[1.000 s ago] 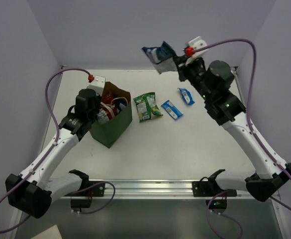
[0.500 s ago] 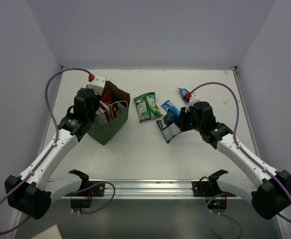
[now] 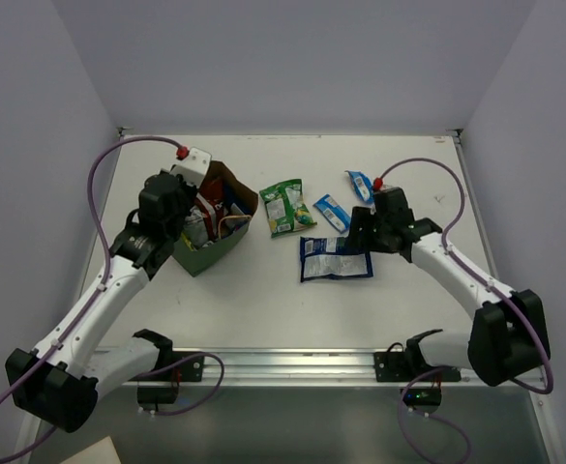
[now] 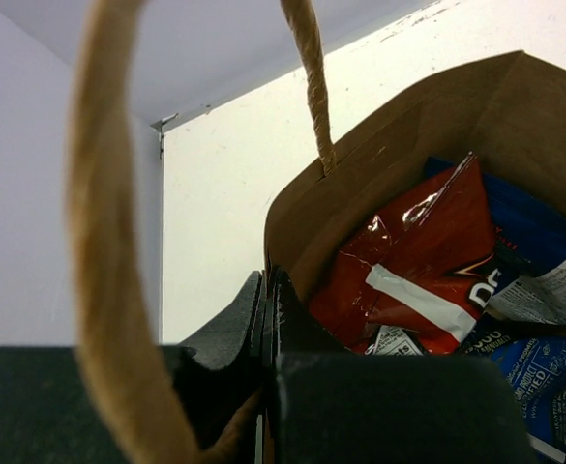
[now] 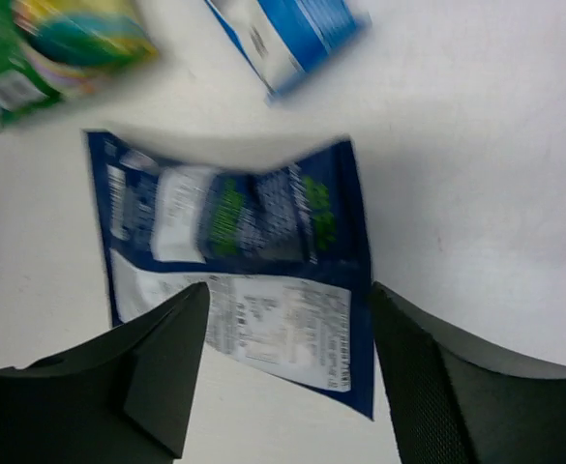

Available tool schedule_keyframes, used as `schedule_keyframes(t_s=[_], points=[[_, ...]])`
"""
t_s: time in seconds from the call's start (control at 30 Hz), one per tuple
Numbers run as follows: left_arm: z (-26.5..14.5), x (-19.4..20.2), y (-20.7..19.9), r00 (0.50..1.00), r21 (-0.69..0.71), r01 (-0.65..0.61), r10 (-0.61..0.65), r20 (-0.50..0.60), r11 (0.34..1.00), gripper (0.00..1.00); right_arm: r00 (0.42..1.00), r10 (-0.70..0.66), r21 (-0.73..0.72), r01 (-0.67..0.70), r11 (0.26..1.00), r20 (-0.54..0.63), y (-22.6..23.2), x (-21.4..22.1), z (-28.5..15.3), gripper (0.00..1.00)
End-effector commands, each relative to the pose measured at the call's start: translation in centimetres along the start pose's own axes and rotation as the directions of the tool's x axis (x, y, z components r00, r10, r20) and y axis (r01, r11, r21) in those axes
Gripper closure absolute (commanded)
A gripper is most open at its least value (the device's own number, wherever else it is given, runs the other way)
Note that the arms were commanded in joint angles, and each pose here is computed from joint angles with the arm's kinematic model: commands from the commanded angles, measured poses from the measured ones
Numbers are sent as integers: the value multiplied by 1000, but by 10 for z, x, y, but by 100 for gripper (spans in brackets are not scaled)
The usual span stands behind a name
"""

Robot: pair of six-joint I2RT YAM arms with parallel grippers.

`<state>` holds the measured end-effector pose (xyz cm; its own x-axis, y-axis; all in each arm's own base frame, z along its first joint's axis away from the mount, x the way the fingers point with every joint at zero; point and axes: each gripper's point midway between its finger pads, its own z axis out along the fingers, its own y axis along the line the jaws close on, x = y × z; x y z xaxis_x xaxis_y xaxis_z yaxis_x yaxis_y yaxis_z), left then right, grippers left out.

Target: Take the snacks out of the paper bag

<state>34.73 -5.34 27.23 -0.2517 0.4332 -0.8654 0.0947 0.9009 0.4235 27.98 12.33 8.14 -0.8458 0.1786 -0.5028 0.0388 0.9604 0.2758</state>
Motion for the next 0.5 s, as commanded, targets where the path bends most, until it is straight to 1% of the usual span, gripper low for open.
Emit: schedule_keyframes(t_s=[0.0,0.03,0.07,0.1,0.13,0.17,0.2,0.23,0.27,0.3,0.33,0.37,0.4,0.43,0.47], points=[[-9,-39,17,990,-34,24,-19,142,999,100,929,-187,-89,226,970,321,65,-91,-72,29],[-11,-38,15,990,-21,26,-23,137,999,100,887,-211,-119,282,952,409,92,-115,-98,28],[-12,-39,16,991,-19,26,-23,134,999,100,845,-284,-114,371,922,454,109,-122,-109,27],[-13,-39,17,991,-18,26,-24,132,999,100,808,-328,-159,453,877,489,141,-120,-123,26],[-15,-37,17,992,-16,25,-23,120,1000,100,768,-326,-182,492,851,552,167,-138,-143,26],[-16,-38,18,993,-17,25,-23,120,1000,100,724,-364,-191,561,806,586,186,-141,-153,26],[-18,-38,19,993,-19,28,-25,117,999,100,690,-383,-251,631,735,614,218,-133,-167,25],[-18,-36,19,994,-20,28,-26,108,999,100,660,-376,-264,660,703,650,243,-144,-180,25],[-18,-36,19,994,-19,29,-27,105,999,100,629,-397,-268,702,660,669,259,-142,-184,25],[-18,-35,19,994,-23,32,-29,101,999,100,609,-406,-304,740,600,682,284,-130,-191,25],[-18,-32,21,996,-35,34,-31,88,999,100,599,-413,-325,760,563,686,307,-130,-188,25],[-18,-32,22,996,-45,39,-35,83,998,100,589,-428,-336,777,532,686,320,-124,-184,25],[-18,-30,23,997,-51,41,-37,74,998,100,569,-448,-350,803,482,690,337,-110,-184,25],[-18,-28,23,997,-53,44,-40,65,998,100,554,-463,-343,817,463,692,346,-107,-177,26],[-18,-28,24,997,-58,52,-48,64,997,100,560,-480,-357,818,452,675,358,-101,-159,26]])
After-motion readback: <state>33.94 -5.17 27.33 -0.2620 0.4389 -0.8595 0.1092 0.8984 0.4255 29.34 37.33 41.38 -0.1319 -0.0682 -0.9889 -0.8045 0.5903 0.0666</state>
